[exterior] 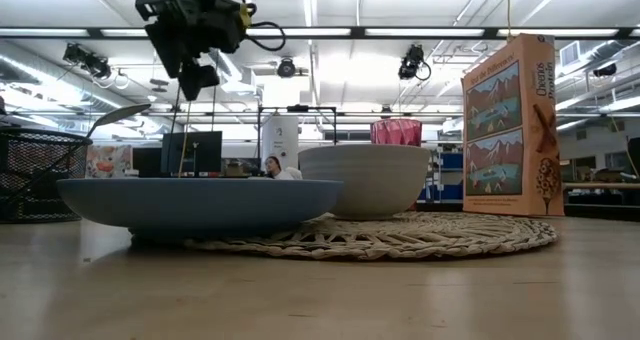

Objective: Arrange a breakfast setting
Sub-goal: Put the spoon on the right side of the white bowl

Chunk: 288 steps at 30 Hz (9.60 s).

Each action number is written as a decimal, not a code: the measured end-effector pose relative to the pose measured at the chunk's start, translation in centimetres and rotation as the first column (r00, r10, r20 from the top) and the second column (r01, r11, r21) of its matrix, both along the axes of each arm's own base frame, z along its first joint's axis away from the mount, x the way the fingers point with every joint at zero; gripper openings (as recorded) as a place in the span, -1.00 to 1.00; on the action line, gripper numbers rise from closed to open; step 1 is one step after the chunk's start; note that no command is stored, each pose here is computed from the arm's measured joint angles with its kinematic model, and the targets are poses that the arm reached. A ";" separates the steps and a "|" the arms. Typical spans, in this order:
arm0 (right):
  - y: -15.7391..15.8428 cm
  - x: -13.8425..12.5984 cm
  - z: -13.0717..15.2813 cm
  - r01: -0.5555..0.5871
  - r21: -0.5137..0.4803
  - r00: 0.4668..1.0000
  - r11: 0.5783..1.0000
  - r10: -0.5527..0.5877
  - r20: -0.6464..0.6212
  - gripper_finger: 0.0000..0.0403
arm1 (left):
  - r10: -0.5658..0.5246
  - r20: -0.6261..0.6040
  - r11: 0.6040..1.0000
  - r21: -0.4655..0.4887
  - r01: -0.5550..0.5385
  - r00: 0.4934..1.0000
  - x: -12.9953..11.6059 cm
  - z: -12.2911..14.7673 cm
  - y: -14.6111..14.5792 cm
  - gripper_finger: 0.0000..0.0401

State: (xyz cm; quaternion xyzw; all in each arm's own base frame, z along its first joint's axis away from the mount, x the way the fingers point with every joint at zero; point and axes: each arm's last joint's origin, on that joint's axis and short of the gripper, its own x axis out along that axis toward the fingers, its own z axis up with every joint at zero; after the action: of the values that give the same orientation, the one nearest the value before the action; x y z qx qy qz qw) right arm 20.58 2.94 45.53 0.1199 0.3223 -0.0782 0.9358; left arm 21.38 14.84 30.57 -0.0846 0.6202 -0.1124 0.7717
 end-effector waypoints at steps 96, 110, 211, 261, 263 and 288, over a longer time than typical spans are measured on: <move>0.0 -3.0 1.4 -0.224 0.030 0.973 0.974 0.222 0.066 -0.34 | -0.281 -0.221 0.920 -0.338 0.197 0.934 1.0 -7.0 -6.3 -0.09; 0.0 -2.9 1.6 -0.227 0.021 0.970 0.974 0.224 0.088 -0.34 | -0.327 -0.188 0.917 -0.302 0.262 0.926 1.4 -7.3 -6.5 -0.38; -1.2 14.6 -6.9 -0.404 0.368 0.914 0.837 0.378 0.145 -0.10 | -1.000 0.013 0.007 0.930 0.368 -0.015 10.0 10.9 -22.0 -0.92; 0.6 11.6 -8.7 0.290 0.491 0.941 0.821 -0.151 -0.303 -0.95 | -0.816 0.228 0.459 0.814 0.356 0.532 2.9 13.3 -19.9 0.06; 1.5 11.1 -9.4 0.395 0.459 0.901 0.796 -0.237 -0.364 -0.95 | -0.734 0.299 0.564 0.769 0.301 0.610 1.3 13.9 -19.3 0.05; 6.4 4.6 -26.0 0.934 0.277 0.302 0.227 -0.915 -0.266 -0.95 | -0.009 0.728 0.910 0.290 -0.295 0.686 -5.7 17.5 -16.7 -0.01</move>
State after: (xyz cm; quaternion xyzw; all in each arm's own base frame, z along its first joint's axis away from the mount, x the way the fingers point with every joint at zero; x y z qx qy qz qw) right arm 25.14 9.36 19.56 0.4644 0.2187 -0.5538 0.6556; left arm 15.70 -1.83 48.08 0.0696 0.2720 0.0494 0.9585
